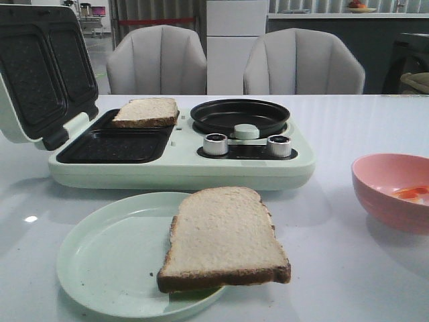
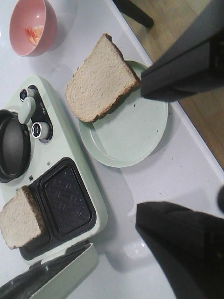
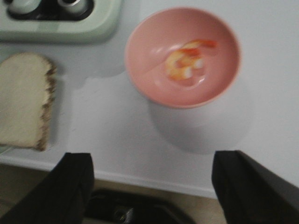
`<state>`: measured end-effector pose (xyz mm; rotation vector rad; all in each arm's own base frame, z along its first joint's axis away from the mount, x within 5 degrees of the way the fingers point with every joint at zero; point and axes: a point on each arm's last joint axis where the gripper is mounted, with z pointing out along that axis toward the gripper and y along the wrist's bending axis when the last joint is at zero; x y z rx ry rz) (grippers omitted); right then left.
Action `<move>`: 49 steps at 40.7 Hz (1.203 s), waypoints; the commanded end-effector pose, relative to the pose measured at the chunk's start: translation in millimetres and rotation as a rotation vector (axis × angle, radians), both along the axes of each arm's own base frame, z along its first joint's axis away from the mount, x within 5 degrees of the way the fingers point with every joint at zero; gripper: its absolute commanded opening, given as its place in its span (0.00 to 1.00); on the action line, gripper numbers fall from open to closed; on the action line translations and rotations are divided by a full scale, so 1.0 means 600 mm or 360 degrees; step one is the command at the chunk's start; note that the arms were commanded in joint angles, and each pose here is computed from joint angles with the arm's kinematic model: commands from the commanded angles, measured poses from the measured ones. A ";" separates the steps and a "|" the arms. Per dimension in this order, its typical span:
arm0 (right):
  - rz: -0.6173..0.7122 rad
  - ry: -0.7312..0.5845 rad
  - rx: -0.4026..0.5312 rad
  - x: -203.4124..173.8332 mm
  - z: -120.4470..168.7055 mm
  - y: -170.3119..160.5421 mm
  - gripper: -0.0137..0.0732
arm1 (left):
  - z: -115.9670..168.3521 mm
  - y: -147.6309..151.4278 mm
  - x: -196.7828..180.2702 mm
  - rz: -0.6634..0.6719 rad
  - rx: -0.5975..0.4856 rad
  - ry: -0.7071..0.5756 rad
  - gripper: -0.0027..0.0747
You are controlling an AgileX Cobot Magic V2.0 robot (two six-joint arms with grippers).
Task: Make breakfast with bread and shrimp
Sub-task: 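Withdraw the left gripper from the sandwich maker, then grasp the remaining bread slice on the plate with the right gripper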
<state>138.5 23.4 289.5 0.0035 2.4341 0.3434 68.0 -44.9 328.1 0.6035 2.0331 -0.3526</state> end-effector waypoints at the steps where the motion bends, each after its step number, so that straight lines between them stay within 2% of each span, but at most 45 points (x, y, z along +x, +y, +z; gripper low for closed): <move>1: 0.0172 -0.0014 0.0178 0.020 0.012 0.029 0.87 | 0.026 -0.005 0.003 -0.0022 -0.0113 -0.0140 0.69; 6: 0.0356 0.0077 0.0393 0.042 -0.001 0.069 0.87 | 0.026 -0.005 0.003 -0.0022 -0.0113 -0.0140 0.69; 11: 0.0460 0.0173 0.0468 0.061 -0.022 0.102 0.87 | 0.026 -0.005 0.003 -0.0022 -0.0113 -0.0140 0.69; 21: 0.0423 0.0299 0.0457 0.109 -0.084 0.153 0.87 | 0.026 -0.005 0.003 -0.0022 -0.0113 -0.0140 0.69; 30: 0.0397 0.0442 0.0384 0.146 -0.141 0.185 0.87 | 0.026 -0.005 0.003 -0.0022 -0.0113 -0.0140 0.69; 49: 0.0536 0.0630 0.0374 0.206 -0.173 0.232 0.87 | 0.026 -0.005 0.003 -0.0022 -0.0111 -0.0137 0.69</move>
